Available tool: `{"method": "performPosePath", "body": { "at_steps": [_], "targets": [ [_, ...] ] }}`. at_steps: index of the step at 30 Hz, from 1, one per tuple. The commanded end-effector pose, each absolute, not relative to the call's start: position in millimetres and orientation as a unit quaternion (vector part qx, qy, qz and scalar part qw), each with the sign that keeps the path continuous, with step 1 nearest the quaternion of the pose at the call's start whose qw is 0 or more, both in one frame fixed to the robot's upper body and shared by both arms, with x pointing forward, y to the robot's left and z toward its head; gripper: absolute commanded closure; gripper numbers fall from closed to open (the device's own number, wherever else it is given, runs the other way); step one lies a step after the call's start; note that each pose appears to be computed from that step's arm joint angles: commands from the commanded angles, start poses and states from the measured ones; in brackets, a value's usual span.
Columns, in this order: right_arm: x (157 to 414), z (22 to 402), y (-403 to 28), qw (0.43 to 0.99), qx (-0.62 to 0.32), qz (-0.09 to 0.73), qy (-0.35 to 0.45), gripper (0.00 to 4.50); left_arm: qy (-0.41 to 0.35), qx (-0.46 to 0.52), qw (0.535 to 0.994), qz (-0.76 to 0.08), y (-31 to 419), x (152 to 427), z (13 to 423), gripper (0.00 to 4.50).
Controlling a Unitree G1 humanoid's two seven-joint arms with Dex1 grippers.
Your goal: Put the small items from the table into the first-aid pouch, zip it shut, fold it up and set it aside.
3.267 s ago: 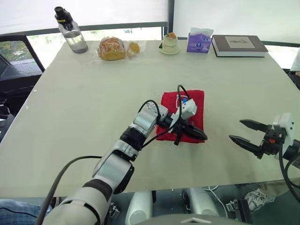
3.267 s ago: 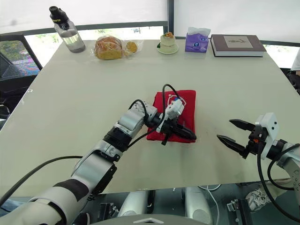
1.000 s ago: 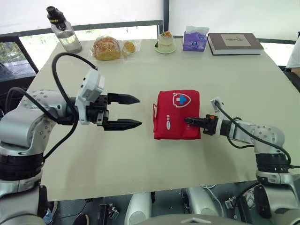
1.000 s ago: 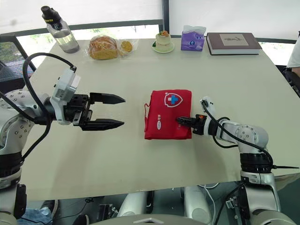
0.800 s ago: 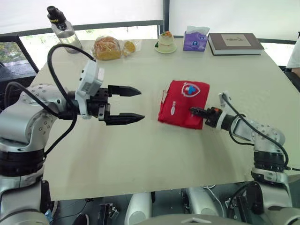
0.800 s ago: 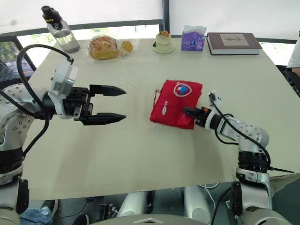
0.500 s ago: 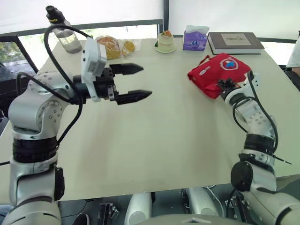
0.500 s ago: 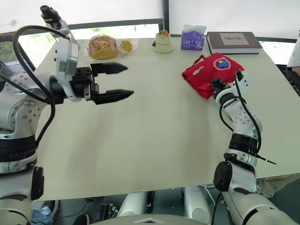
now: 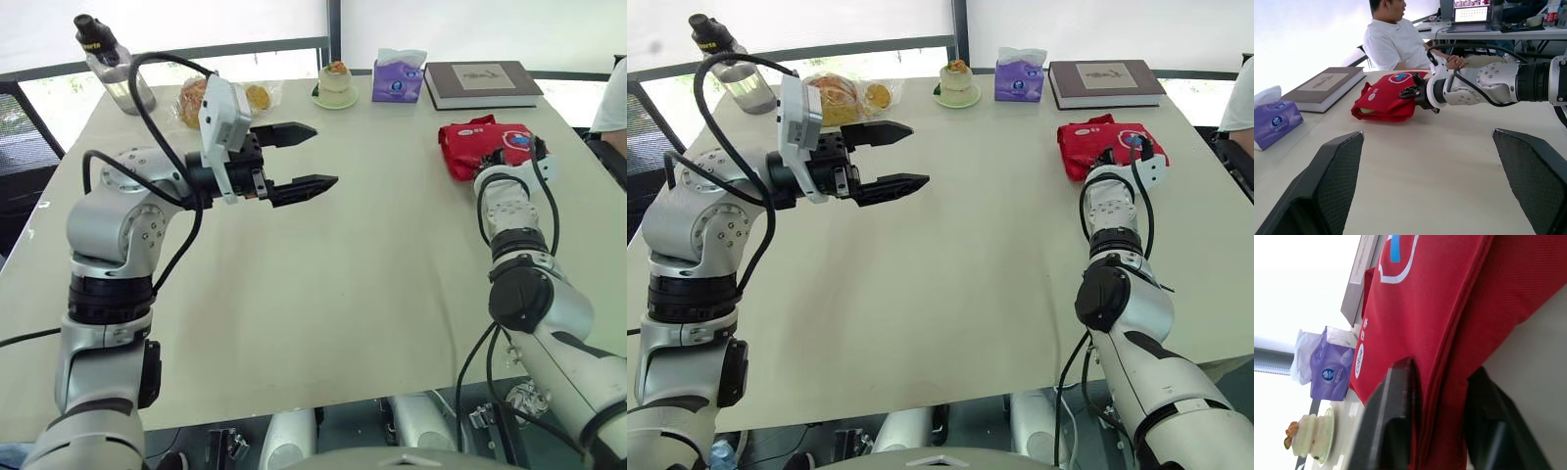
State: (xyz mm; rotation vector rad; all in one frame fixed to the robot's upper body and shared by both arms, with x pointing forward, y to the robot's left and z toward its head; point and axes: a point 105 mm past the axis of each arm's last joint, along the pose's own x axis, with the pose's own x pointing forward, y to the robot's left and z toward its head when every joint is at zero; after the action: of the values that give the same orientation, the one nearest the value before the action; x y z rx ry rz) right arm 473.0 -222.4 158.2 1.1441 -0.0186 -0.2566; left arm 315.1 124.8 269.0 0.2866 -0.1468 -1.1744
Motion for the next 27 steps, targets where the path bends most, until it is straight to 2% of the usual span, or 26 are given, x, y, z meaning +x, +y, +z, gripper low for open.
{"method": "performPosePath", "body": {
  "at_steps": [1,2,3,6,12,16,19,23,27],
  "targets": [
    [467.3,166.3,-214.4,0.862,0.503,-0.055,-0.026,1.78,-0.085,0.141,0.816,-0.555,123.4,306.0,267.7,0.0],
    [461.0,160.2,-211.8,0.871,0.489,-0.041,-0.021,1.67,-0.076,0.142,0.816,-0.555,124.1,304.6,260.0,0.0],
    [453.6,156.5,-209.1,0.879,0.477,-0.024,-0.018,1.14,-0.069,0.139,0.819,-0.553,125.4,303.6,254.2,0.0],
    [419.9,153.1,-202.4,0.92,0.389,0.042,-0.016,0.02,-0.046,0.136,0.836,-0.53,134.1,302.6,237.2,0.0],
    [344.3,146.4,-183.5,0.967,0.163,0.197,-0.009,0.02,0.015,0.132,0.867,-0.481,160.7,292.5,199.9,0.0],
    [299.7,129.7,-189.3,0.966,0.031,0.258,0.017,0.02,0.056,0.106,0.898,-0.424,187.3,284.6,164.0,0.0],
    [270.0,125.4,-201.3,0.947,-0.072,0.313,0.006,0.02,0.079,0.082,0.911,-0.397,201.5,271.4,139.1,0.0],
    [247.7,122.6,-219.4,0.931,-0.104,0.351,0.019,0.02,0.099,0.096,0.921,-0.363,207.2,258.3,122.7,0.0],
    [237.5,126.7,-235.8,0.925,-0.103,0.364,0.028,0.02,0.096,0.105,0.92,-0.364,202.7,249.7,121.1,0.0]
  ]
}}
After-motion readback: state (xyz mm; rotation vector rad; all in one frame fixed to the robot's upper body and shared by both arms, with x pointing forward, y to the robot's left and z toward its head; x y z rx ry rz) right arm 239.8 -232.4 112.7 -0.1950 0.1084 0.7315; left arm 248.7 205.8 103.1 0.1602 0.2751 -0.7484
